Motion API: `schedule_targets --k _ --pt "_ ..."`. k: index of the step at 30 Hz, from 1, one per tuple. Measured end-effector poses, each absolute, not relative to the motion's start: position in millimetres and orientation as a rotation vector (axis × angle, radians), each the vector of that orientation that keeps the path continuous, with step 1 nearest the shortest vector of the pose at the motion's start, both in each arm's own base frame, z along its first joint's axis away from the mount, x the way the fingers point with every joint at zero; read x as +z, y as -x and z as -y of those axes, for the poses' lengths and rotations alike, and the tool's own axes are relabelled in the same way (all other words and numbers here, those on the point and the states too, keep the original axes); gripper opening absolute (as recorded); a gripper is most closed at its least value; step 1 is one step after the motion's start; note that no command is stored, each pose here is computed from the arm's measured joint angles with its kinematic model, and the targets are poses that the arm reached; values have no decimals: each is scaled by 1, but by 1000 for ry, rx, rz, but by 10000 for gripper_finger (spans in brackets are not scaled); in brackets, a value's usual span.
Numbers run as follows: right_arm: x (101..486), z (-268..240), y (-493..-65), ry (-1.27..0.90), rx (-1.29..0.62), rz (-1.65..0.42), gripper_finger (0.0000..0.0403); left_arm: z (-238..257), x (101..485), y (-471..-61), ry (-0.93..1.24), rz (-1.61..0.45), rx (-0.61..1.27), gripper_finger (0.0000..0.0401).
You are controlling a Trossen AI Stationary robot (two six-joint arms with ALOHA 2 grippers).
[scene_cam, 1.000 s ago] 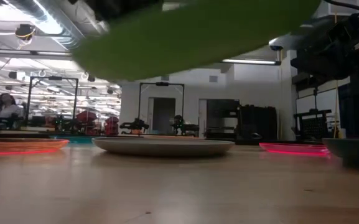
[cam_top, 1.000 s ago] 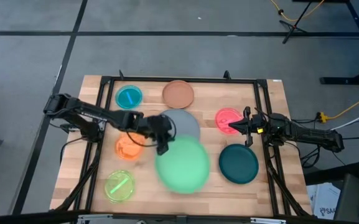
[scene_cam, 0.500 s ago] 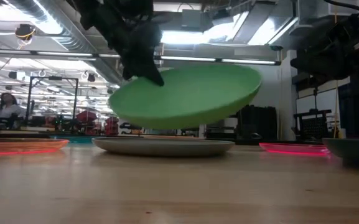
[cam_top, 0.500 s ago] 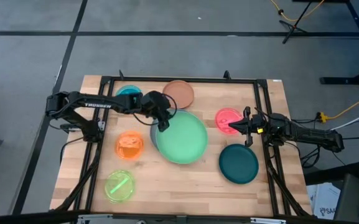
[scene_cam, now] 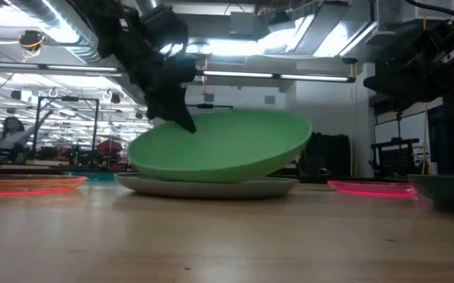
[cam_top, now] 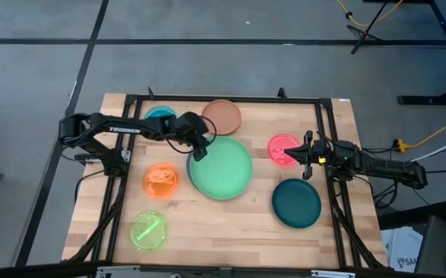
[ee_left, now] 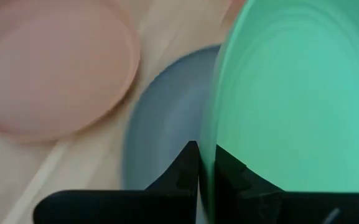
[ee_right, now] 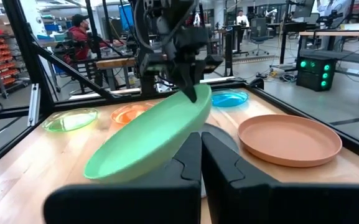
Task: Stack plastic plates
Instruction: Stack the green plate on top of the gray plate, then stack the dark green plate on top of the green plate
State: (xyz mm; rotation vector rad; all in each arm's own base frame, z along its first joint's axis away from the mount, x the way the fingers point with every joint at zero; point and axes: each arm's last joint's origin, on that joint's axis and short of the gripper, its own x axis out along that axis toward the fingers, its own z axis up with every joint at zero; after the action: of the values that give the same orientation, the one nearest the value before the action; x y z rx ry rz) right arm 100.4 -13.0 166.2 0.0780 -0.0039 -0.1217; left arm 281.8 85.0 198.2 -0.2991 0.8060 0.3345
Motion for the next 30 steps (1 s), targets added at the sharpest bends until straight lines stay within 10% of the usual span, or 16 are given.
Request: schedule_targets --k 16,30 --pt "166 14 -100 -109 -140 5 1 -99 193 -275 339 -818 391 14" --pt "162 16 -101 -164 -214 -28 65 -95 198 -271 322 -833 382 122"
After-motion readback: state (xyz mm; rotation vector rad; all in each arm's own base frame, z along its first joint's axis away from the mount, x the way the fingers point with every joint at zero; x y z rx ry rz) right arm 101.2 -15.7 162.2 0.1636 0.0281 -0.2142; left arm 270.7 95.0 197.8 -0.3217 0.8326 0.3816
